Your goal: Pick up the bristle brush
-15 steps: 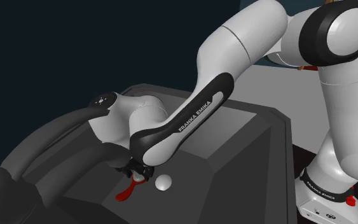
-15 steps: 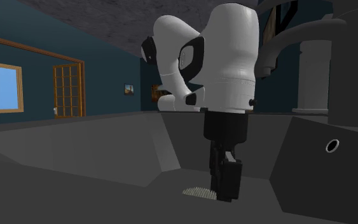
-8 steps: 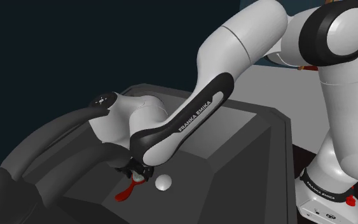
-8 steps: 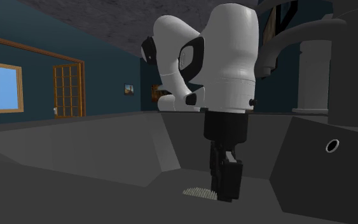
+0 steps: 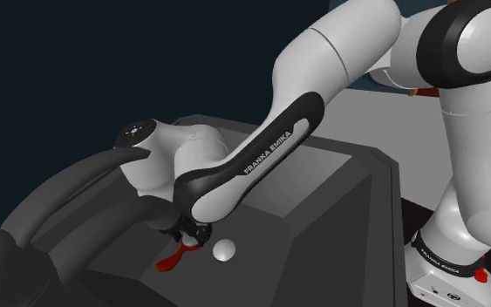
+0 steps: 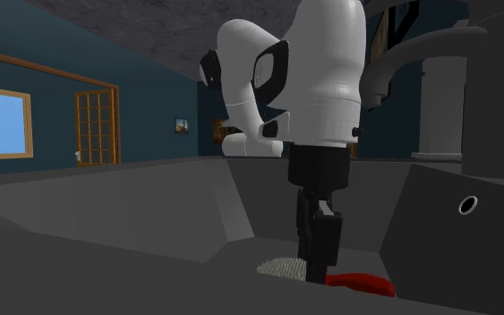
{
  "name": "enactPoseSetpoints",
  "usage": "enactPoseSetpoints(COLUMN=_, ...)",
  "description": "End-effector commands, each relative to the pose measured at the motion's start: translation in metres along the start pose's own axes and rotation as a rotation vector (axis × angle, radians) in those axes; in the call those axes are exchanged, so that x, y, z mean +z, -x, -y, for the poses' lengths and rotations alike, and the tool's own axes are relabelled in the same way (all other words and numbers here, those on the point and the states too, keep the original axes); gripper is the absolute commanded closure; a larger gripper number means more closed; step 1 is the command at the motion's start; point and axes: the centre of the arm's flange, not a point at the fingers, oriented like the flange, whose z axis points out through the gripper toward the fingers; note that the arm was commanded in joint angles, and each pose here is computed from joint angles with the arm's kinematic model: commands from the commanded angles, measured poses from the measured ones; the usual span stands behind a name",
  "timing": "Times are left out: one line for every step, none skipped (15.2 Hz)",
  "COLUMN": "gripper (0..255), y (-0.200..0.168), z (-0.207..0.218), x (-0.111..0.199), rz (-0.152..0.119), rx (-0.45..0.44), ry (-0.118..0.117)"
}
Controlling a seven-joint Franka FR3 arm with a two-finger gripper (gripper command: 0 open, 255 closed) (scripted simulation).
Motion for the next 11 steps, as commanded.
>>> enactPoseSetpoints(gripper=255, y=-0.002, z=0.0, x=-0.011, rz=0.0, rx=0.0, ry=0.001)
enactPoseSetpoints(gripper=255, y=-0.002, z=0.0, x=-0.016, rz=0.0, rx=0.0, ry=0.001)
enactPoseSetpoints(gripper=255, y=-0.003, z=0.0, x=-0.021, rz=0.0, rx=0.0, ry=0.001)
enactPoseSetpoints(gripper=255, y=-0.003, z=0.0, x=-0.027, rz=0.0, rx=0.0, ry=0.001)
enactPoseSetpoints(gripper=255, y=-0.003, z=0.0, x=-0.032, rz=0.0, rx=0.0, ry=0.001)
enactPoseSetpoints(gripper=255, y=-0.004, z=0.0, x=-0.037, rz=0.0, rx=0.0, ry=0.001)
enactPoseSetpoints(gripper=255, y=-0.004, z=0.0, x=-0.043, rz=0.0, rx=0.0, ry=0.001)
enactPoseSetpoints(gripper=255, y=-0.004, z=0.0, x=-0.048, rz=0.0, rx=0.0, ry=0.001)
enactPoseSetpoints(gripper=255, y=-0.005, z=0.0, x=-0.053, rz=0.0, rx=0.0, ry=0.001)
enactPoseSetpoints(gripper=255, y=-0.005, z=0.0, x=-0.054, rz=0.0, rx=0.0, ry=0.001)
enactPoseSetpoints(gripper=255, y=-0.005, z=0.0, x=-0.054, rz=0.0, rx=0.0, ry=0.001)
